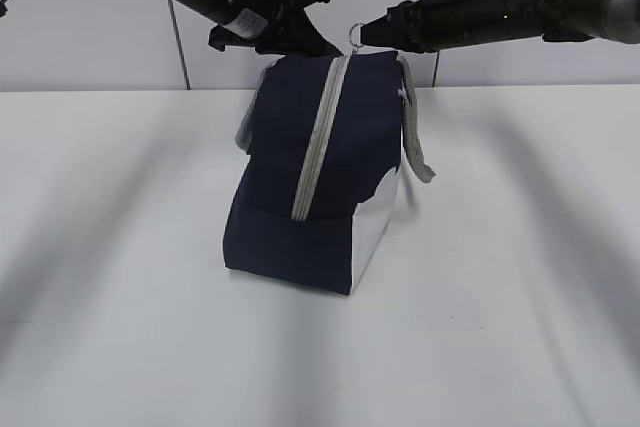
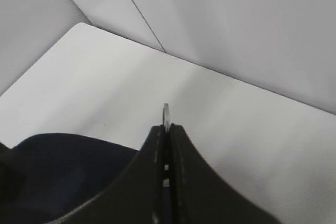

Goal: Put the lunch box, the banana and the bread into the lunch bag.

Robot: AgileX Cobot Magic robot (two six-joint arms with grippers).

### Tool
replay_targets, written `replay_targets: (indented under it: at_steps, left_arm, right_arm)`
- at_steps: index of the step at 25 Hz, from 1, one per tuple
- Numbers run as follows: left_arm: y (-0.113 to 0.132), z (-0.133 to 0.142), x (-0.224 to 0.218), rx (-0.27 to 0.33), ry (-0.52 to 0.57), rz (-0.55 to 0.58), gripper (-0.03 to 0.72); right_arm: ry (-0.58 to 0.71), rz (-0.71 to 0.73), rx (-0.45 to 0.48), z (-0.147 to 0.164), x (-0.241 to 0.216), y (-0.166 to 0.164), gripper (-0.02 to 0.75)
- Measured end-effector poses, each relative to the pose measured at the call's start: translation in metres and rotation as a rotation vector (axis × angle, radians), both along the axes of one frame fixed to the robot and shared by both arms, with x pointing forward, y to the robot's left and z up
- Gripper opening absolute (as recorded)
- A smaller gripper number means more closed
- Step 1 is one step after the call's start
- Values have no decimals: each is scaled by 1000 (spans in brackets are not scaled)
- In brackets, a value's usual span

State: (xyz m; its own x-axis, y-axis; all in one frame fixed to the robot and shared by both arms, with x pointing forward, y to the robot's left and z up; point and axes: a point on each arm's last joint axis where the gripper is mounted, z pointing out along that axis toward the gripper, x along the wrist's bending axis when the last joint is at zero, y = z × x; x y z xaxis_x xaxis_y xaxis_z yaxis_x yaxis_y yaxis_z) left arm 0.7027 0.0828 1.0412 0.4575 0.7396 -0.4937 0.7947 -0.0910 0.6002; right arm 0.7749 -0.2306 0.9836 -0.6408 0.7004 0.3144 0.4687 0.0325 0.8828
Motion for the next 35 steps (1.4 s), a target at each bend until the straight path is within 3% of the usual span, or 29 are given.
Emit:
replay_targets:
  at_steps: [16, 22, 35]
  left_arm:
    - [2, 23, -17, 51, -46, -138, 25]
    - [0, 27, -21, 21, -47, -191, 25]
    - [0, 37, -29, 19, -49, -239, 24]
  right_arm:
    - [26, -46, 83, 4, 2, 0, -16]
    - [56, -49, 74, 2, 1, 0, -16]
    - [114, -61, 53, -2, 0, -1, -16]
